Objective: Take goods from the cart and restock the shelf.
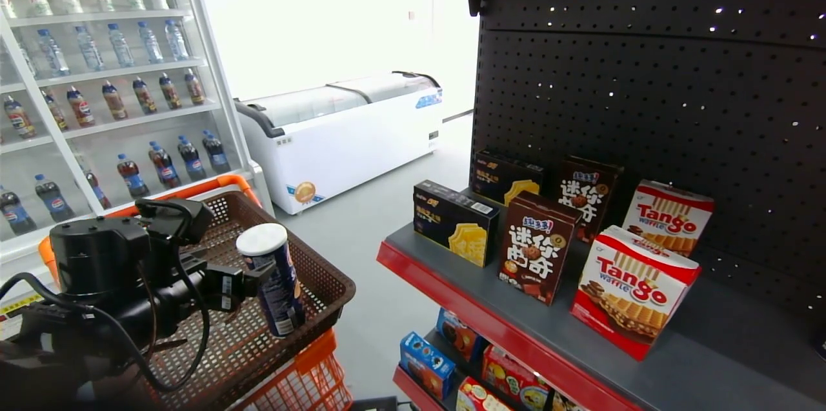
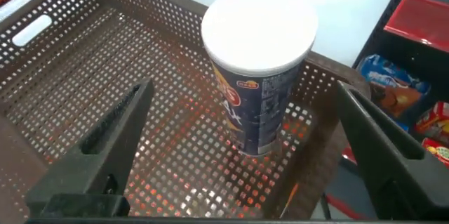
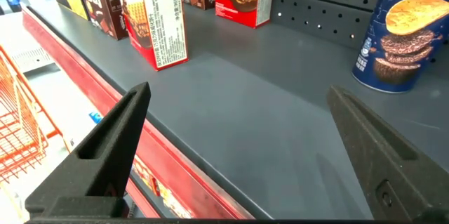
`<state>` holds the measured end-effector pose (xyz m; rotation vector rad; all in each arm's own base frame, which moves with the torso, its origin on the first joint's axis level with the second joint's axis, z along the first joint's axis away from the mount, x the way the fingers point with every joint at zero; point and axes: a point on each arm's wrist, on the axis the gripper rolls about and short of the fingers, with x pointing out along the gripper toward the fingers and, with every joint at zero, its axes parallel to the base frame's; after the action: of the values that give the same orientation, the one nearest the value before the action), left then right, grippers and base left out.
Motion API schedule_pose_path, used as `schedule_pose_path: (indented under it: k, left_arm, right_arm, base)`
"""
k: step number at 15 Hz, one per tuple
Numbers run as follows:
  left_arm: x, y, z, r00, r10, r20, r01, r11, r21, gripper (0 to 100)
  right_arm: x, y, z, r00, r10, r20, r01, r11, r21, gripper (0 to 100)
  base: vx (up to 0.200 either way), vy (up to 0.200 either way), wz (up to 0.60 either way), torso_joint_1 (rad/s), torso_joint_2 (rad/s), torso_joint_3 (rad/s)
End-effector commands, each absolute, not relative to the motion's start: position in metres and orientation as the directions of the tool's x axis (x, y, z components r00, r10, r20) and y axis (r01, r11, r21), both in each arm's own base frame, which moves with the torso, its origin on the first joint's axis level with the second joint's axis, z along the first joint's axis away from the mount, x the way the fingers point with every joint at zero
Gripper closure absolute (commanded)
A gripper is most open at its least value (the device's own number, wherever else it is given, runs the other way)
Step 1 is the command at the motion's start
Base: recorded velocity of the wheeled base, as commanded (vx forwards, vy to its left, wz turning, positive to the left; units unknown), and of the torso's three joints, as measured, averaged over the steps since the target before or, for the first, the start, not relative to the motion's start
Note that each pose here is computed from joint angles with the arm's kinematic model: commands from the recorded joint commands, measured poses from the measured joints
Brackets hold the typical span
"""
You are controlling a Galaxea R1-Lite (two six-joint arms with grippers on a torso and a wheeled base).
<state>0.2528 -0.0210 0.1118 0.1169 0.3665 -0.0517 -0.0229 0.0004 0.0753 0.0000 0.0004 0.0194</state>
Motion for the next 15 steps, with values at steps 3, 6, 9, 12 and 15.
schedule_pose_path:
  k: [3, 6, 9, 12, 15]
  left_arm:
    - [0.271, -0.022, 0.078, 0.914, -0.025, -0.405, 0.074, 0.991, 0.108, 0]
    - [0.281, -0.025, 0.064, 0.921, -0.029, -0.389, 0.077, 0.991, 0.109, 0]
    - [0.288, -0.028, 0.053, 0.921, -0.035, -0.388, 0.083, 0.991, 0.109, 0]
    - [0.296, -0.028, 0.039, 0.925, -0.006, -0.38, 0.056, 0.991, 0.12, 0]
    - [0.299, -0.028, 0.031, 0.926, 0.02, -0.376, 0.031, 0.991, 0.129, 0]
  right_arm:
    - [-0.023, 0.0, 0.075, 1.0, 0.021, -0.002, -0.021, 1.0, 0.0, 0]
    - [-0.023, 0.0, 0.075, 1.0, 0.021, -0.002, -0.021, 1.0, 0.0, 0]
    - [-0.023, 0.0, 0.075, 1.0, 0.02, -0.002, -0.02, 1.0, 0.0, 0]
    - [-0.023, 0.0, 0.075, 1.0, 0.02, -0.002, -0.02, 1.0, 0.0, 0]
    - [-0.023, 0.0, 0.075, 1.0, 0.021, -0.002, -0.021, 1.0, 0.0, 0]
  base:
    - [0.0, 0.0, 0.0, 0.0, 0.0, 0.0]
    - [0.0, 0.0, 0.0, 0.0, 0.0, 0.0]
    - [0.0, 0.0, 0.0, 0.0, 0.0, 0.0]
    - [0.0, 0.0, 0.0, 0.0, 0.0, 0.0]
    - [0.0, 0.0, 0.0, 0.0, 0.0, 0.0]
